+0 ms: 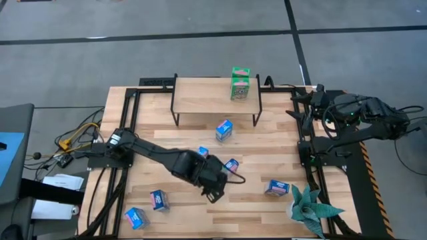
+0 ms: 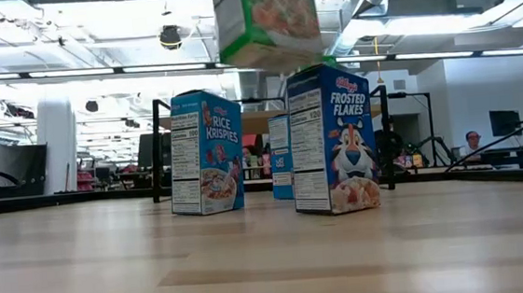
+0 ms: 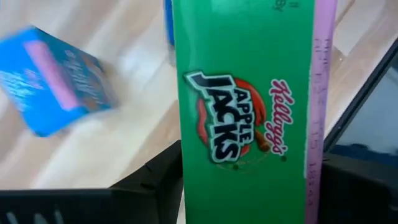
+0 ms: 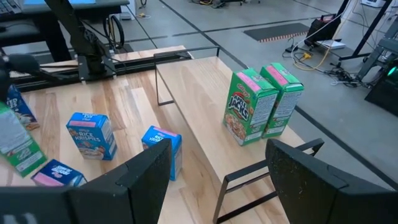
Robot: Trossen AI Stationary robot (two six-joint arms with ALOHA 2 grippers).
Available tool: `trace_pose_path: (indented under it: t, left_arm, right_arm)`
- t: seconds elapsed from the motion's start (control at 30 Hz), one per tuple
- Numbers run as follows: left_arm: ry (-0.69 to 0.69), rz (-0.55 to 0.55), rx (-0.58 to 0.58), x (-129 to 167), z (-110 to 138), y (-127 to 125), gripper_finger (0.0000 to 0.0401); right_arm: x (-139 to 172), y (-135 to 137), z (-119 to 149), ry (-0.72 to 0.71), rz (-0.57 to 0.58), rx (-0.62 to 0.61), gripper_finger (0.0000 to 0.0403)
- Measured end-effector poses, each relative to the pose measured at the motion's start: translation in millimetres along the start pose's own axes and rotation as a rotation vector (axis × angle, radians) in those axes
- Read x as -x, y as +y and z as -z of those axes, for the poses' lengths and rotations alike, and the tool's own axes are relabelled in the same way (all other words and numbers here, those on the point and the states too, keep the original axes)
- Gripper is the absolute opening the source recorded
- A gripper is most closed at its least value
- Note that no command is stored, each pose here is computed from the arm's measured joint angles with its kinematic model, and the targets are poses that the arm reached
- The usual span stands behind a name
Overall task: Stack cereal on shelf
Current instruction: Put the green cereal box aligned with the other green cereal boxes on the shelf
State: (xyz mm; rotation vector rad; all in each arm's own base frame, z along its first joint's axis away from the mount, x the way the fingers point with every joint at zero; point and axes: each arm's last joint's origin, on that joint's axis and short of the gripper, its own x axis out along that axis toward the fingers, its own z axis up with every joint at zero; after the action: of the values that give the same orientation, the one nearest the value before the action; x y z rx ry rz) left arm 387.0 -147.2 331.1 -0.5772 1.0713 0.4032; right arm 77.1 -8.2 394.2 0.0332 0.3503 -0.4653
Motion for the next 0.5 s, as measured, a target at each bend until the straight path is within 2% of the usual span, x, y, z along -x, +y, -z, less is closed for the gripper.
trace_pose_path:
  t: [0.2,0.5]
  left_arm:
    - [-0.104,-0.054,-0.066,24,-29,15,0.017]
    - [-0.174,-0.092,-0.156,37,-77,48,0.017]
  right_arm:
    - [0,0,0,0.0,0.0,-0.009,0.0286]
    - [0,0,0,0.0,0.0,0.003,0.0286]
